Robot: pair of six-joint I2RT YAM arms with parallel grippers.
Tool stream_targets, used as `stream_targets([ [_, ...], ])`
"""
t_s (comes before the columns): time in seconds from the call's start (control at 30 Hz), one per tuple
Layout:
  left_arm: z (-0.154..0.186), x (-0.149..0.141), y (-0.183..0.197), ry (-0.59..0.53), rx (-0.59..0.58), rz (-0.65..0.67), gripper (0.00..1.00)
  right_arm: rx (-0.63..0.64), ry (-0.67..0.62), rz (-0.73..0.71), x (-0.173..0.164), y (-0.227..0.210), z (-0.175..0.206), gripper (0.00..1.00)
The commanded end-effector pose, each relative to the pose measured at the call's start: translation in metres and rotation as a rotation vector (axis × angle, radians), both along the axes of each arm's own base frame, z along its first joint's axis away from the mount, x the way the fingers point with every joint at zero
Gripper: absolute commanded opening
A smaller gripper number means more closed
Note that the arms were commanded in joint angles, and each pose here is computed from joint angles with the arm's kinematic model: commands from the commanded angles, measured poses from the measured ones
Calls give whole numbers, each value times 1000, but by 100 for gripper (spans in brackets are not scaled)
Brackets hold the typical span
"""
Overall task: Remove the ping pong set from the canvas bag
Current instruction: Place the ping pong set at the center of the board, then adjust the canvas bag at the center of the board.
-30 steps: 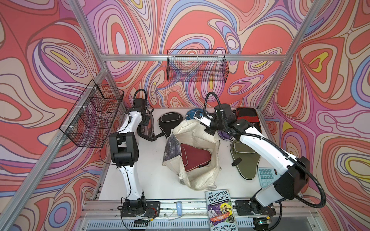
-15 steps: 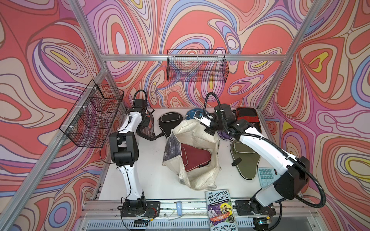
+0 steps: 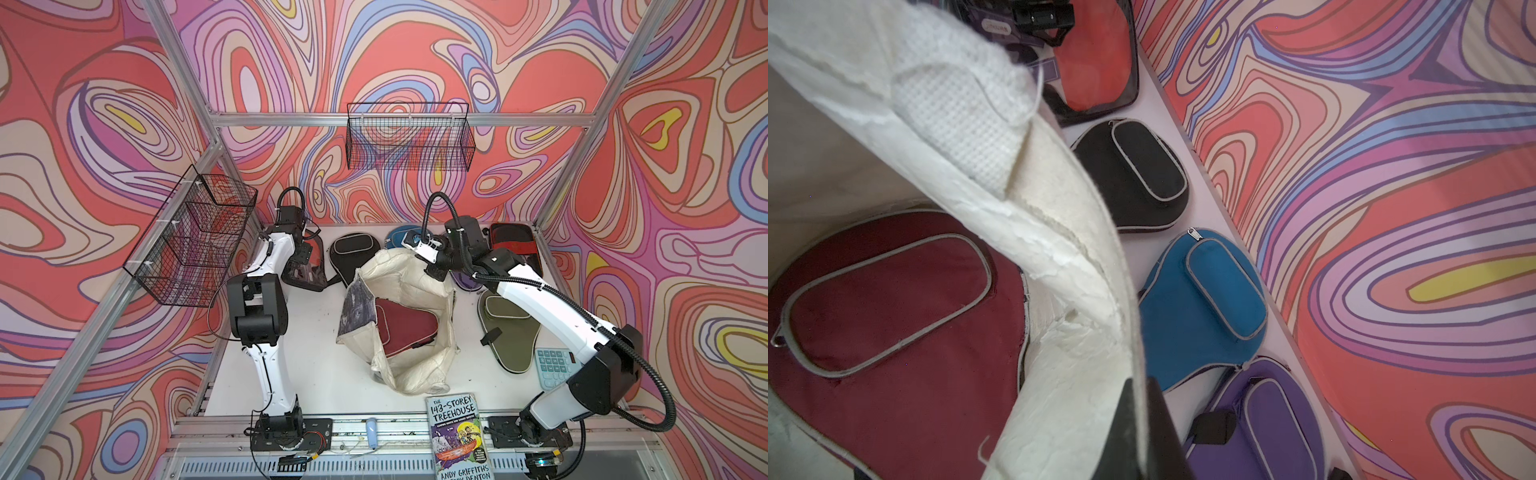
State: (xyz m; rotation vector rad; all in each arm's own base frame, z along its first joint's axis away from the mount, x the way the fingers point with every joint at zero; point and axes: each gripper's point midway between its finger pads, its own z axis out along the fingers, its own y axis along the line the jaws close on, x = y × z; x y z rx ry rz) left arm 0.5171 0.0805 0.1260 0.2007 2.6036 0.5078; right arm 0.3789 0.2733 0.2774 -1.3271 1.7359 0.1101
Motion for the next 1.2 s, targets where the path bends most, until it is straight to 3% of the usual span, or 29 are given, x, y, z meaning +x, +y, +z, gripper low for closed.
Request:
stream_targets([
  [0.0, 11, 3, 6, -27, 44, -8, 82, 2, 15, 5, -1, 1, -6, 0],
  [0.37, 41, -1, 1, -106, 38, -9, 84, 9, 8, 7, 1, 3, -7, 0],
  [0.57, 88, -19, -46, -221, -82, -88, 87, 35, -13, 21, 2, 8, 3, 0],
  [0.73, 137, -44, -99, -297, -107, -187, 89, 57, -50, 31, 3, 10, 20, 0],
  [0.8, 156, -58, -121, -319, -155, -228, 91, 62, -65, 35, 2, 9, 27, 0],
  [0.83, 168, -68, -132, -335, -191, -252, 99, 66, -74, 37, 1, 10, 32, 0],
  [1.07, 239, -153, -217, -379, -603, -504, 100, 112, -145, 47, -8, 7, 60, 0],
  [1.17, 247, -182, -241, -362, -658, -580, 100, 124, -168, 51, -12, 7, 72, 0],
])
